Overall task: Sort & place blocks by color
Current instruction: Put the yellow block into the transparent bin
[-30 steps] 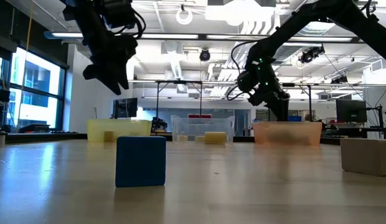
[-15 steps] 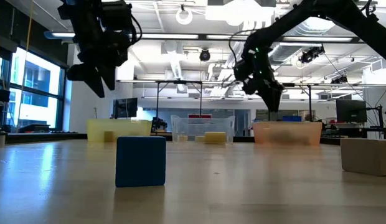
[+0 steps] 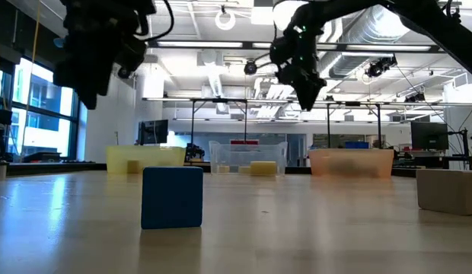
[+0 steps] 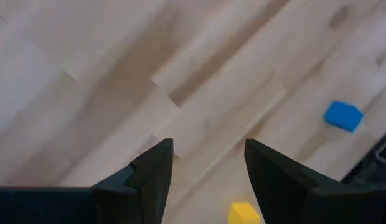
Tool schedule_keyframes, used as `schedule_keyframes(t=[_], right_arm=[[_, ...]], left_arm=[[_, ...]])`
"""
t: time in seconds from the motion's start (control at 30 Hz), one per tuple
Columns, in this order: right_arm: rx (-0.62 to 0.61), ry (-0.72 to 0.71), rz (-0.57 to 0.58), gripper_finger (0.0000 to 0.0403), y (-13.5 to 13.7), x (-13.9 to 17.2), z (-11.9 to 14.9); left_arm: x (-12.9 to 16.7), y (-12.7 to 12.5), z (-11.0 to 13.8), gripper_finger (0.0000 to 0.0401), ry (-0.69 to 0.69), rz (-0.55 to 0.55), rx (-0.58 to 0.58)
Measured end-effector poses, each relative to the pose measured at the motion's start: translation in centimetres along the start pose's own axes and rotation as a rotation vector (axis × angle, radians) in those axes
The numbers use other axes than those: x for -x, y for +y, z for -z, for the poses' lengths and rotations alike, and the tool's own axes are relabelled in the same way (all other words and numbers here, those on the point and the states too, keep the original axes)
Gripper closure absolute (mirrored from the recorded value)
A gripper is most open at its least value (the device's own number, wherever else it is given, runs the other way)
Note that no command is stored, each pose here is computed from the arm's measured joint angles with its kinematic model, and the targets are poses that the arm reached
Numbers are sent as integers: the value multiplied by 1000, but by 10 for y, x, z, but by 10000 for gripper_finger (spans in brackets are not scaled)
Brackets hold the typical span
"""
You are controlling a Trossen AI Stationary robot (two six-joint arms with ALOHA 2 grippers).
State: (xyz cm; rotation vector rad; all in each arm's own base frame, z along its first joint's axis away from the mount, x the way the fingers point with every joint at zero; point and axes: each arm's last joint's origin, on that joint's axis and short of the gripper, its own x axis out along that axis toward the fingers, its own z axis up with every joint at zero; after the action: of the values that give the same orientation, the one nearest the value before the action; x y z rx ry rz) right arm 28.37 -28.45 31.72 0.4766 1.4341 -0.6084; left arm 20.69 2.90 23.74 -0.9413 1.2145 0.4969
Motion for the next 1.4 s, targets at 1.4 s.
schedule_keyframes(t=[1.4], right_arm=[[115, -55, -31, 256, 120, 17, 6]], left_arm=[[-92, -78, 153, 203, 143, -33, -15]])
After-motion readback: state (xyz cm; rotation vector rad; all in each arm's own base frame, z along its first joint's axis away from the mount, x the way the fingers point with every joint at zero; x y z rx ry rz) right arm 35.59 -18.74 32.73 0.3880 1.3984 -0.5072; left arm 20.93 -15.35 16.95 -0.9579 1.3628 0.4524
